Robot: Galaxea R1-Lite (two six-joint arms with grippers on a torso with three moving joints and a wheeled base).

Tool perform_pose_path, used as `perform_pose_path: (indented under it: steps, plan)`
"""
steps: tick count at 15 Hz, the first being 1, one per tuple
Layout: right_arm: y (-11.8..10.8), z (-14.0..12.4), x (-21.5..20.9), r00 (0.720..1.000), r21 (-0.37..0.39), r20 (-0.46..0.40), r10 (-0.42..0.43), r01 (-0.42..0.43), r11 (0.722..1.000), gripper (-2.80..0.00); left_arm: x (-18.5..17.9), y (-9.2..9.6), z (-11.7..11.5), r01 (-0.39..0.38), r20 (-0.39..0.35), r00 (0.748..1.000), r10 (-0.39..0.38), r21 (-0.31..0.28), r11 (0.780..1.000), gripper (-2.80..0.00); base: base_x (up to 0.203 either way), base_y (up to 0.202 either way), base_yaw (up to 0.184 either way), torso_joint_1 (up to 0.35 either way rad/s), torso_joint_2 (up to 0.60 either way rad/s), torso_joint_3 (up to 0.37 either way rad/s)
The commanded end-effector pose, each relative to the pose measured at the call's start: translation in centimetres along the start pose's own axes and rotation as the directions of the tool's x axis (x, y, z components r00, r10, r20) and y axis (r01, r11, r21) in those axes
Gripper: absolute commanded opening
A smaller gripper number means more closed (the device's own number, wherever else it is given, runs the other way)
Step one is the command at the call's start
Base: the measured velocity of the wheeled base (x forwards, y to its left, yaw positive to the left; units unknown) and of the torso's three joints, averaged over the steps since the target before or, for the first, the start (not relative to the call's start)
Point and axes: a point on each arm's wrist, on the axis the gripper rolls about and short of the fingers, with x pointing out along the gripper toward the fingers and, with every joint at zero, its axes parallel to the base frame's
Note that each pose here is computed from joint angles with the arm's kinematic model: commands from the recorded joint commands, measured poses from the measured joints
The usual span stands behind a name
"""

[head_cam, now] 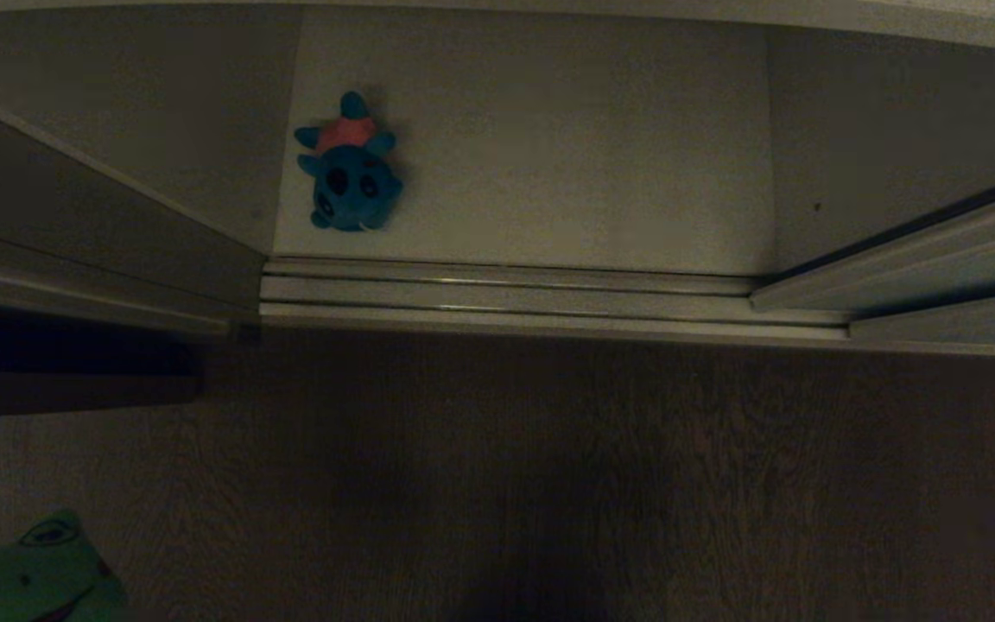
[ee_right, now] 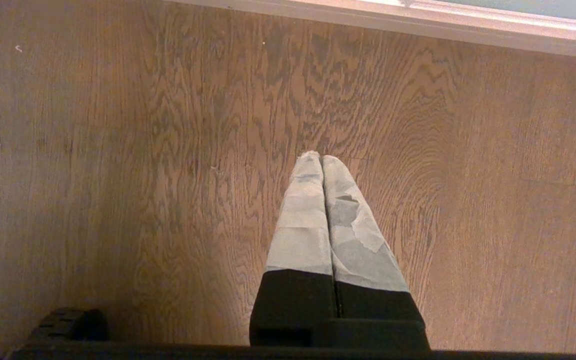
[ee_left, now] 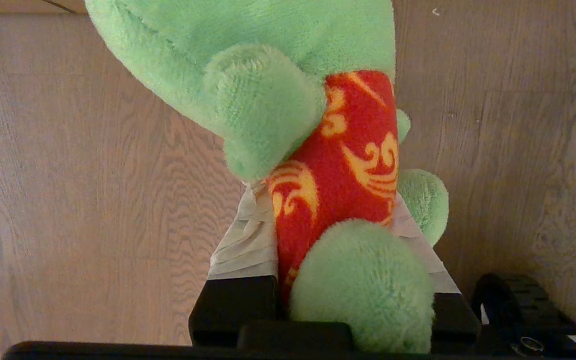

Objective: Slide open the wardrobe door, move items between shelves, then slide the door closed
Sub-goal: Place the green doll on the lower shelf

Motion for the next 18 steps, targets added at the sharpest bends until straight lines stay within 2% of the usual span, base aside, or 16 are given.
perform_pose_path:
  steps: [1, 4, 6, 7, 9, 11, 13, 15, 16, 18]
  plan:
    - [0.0, 0.0, 0.0, 1.0, 0.0, 0.004, 0.001, -0.001, 1.0, -2.8, 0.0, 0.0, 0.0, 0.0, -0.005, 1.0, 0.0, 0.008, 1.0, -2.8, 0.0, 0.0, 0.0, -0.002, 0.0, -0.035]
    - [0.0, 0.0, 0.0, 1.0, 0.0, 0.001, 0.001, -0.001, 1.0, -2.8, 0.0, 0.0, 0.0, 0.001, -0.008, 1.0, -0.001, 0.064, 0.998, -2.8, 0.0, 0.0, 0.0, 0.0, 0.0, 0.0]
    - [0.0, 0.0, 0.0, 1.0, 0.0, 0.004, 0.001, -0.001, 1.0, -2.8, -0.1, 0.0, 0.8, 0.013, -0.003, 1.0, -0.013, 0.106, 0.994, -2.8, 0.0, 0.0, 0.0, 0.0, 0.0, 0.0]
    - [0.0, 0.0, 0.0, 1.0, 0.0, 0.002, 0.001, -0.001, 1.0, -2.8, 0.0, 0.0, 1.5, 0.037, -0.022, 0.999, -0.035, 0.11, 0.993, -2.8, 0.0, 0.0, 0.0, 0.0, 0.0, 0.0]
    - [0.0, 0.0, 0.0, 1.0, 0.0, 0.002, 0.001, -0.001, 1.0, -2.8, 0.9, -0.1, 3.6, 0.116, -0.112, 0.988, -0.106, 0.083, 0.99, -2.8, 0.0, 0.0, 0.0, 0.0, 0.0, 0.0]
    - [0.0, 0.0, 0.0, 1.0, 0.0, 0.002, 0.001, -0.001, 1.0, -2.8, 3.2, -0.1, 5.8, 0.209, -0.229, 0.952, -0.201, 0.012, 0.978, -2.8, 0.0, 0.0, 0.0, 0.0, 0.0, 0.0]
    - [0.0, 0.0, 0.0, 1.0, 0.0, 0.002, 0.001, -0.001, 1.0, -2.8, 6.7, -0.1, 7.9, 0.29, -0.333, 0.896, -0.295, -0.065, 0.955, -2.8, 0.0, 0.0, 0.0, 0.0, 0.0, 0.0]
    - [0.0, 0.0, 0.0, 1.0, 0.0, 0.003, 0.001, -0.001, 1.0, -2.8, 11.5, -0.2, 9.3, 0.337, -0.412, 0.836, -0.363, -0.136, 0.931, -2.8, 0.0, 0.0, 0.0, 0.0, 0.0, 0.0]
    - [0.0, 0.0, 0.0, 1.0, 0.0, 0.001, 0.001, -0.001, 1.0, -2.8, 14.2, -0.5, 9.8, 0.359, -0.434, 0.81, -0.395, -0.167, 0.918, -2.8, 0.0, 0.0, 0.0, 0.0, 0.0, 0.0]
    - [0.0, 0.0, 0.0, 1.0, 0.0, 0.003, 0.001, -0.001, 1.0, -2.8, 19.7, -1.6, 10.7, 0.411, -0.437, 0.776, -0.454, -0.194, 0.891, -2.8, 0.0, 0.0, 0.0, 0.0, 0.0, 0.0]
